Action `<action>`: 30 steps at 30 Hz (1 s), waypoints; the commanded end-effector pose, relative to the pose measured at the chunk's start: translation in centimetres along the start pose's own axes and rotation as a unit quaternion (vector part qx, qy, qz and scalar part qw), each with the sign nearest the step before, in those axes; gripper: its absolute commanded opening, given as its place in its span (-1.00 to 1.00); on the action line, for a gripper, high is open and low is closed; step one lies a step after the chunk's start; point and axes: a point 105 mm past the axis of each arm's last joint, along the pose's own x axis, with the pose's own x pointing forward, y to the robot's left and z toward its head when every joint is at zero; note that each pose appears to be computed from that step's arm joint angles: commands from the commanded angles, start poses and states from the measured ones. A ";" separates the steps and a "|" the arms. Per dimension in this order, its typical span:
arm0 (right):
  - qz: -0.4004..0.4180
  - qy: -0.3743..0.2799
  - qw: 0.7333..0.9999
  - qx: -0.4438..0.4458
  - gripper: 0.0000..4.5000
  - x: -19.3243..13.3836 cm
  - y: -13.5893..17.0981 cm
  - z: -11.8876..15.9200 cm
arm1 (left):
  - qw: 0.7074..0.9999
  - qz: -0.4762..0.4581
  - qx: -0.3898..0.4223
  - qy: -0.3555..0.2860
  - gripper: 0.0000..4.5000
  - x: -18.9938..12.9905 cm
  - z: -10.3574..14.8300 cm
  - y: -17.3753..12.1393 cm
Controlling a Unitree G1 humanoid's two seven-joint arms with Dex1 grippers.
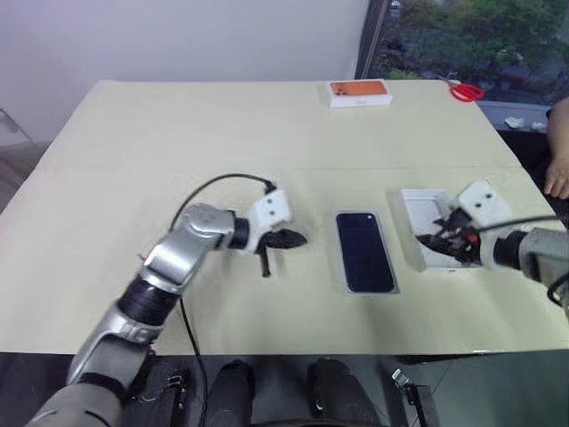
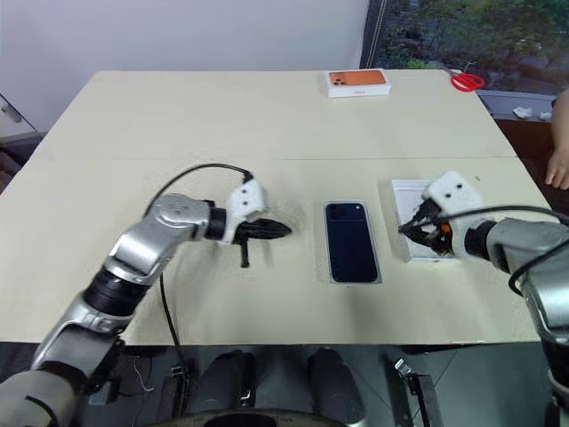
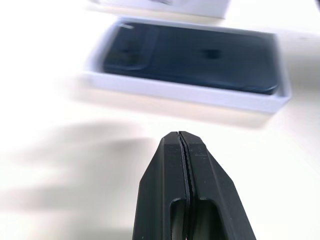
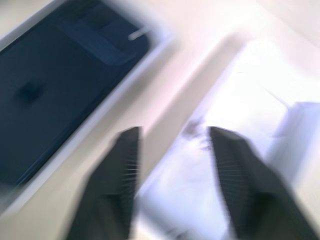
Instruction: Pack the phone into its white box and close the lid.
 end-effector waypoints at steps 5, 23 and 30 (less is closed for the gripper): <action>-0.014 0.011 0.999 0.051 0.60 0.7 -0.7 1.2 | 0.997 0.026 0.041 -0.068 -1.00 -2.0 1.0 0.3; -0.036 0.121 0.975 0.181 0.99 2.9 -1.3 0.7 | 0.994 -0.009 0.053 -0.092 -1.00 -2.0 1.2 -0.7; -0.036 0.153 0.969 0.189 -0.26 3.6 -1.2 -0.3 | 0.995 -0.001 0.046 -0.094 -1.00 -2.1 1.2 -0.8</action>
